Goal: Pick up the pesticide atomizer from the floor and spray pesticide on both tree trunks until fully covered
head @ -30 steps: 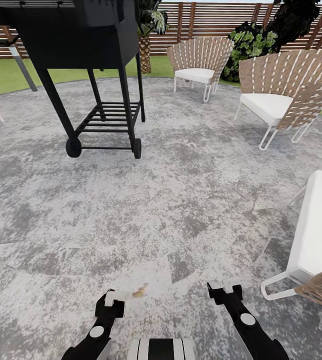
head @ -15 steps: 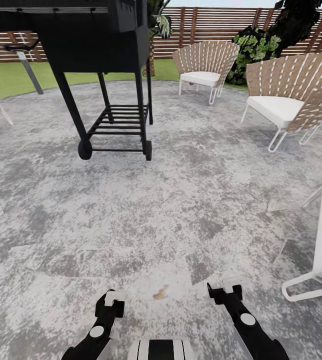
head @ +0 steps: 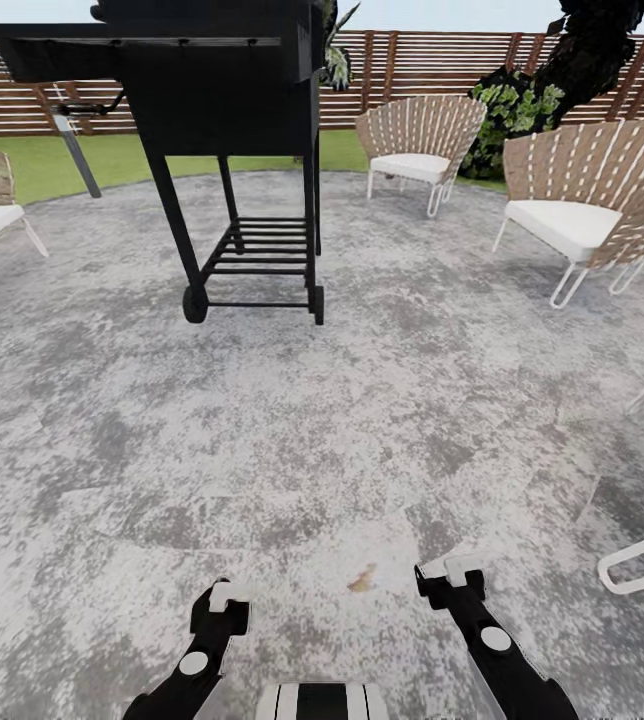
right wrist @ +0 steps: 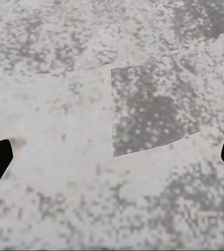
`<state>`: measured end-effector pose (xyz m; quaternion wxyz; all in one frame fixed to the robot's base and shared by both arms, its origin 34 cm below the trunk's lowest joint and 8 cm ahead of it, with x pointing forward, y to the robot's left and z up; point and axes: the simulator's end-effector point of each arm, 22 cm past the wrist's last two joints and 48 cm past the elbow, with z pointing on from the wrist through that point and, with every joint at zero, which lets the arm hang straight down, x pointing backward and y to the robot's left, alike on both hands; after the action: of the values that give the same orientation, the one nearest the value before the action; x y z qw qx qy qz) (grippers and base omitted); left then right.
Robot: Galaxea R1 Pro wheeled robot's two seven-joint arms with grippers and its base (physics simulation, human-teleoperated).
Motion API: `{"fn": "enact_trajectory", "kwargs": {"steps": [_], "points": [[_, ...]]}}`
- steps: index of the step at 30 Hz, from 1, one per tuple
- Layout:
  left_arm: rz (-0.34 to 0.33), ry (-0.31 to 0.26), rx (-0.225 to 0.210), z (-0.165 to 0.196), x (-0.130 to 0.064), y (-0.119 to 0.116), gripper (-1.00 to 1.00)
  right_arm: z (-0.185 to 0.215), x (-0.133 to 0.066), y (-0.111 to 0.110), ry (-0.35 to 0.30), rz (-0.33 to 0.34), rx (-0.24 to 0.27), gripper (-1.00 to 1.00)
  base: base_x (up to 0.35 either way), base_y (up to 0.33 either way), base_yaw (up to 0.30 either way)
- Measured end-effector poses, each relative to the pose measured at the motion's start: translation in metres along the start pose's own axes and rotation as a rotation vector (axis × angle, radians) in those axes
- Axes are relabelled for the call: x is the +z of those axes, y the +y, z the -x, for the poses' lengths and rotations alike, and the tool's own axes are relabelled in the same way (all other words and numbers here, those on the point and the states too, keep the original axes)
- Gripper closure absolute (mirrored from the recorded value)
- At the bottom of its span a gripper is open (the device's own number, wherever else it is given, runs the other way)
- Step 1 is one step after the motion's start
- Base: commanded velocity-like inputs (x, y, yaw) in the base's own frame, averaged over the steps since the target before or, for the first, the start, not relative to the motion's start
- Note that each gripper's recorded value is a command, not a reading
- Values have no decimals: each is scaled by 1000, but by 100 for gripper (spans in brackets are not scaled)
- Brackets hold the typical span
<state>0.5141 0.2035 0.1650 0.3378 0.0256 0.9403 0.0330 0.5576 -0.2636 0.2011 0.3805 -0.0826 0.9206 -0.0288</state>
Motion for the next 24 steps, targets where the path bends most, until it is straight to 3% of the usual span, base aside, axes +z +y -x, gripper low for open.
{"fn": "enact_trajectory", "kwargs": {"steps": [13, 24], "points": [[0, -73, -8, 36, -1, 0, 100, 11, -2, -2, -20, -4, 0, -100, -37, 46, 0], [1, -136, -11, 70, -12, 3, 100, 45, -13, -7, -81, -14, 0, -100, 0, 0, 0]]}}
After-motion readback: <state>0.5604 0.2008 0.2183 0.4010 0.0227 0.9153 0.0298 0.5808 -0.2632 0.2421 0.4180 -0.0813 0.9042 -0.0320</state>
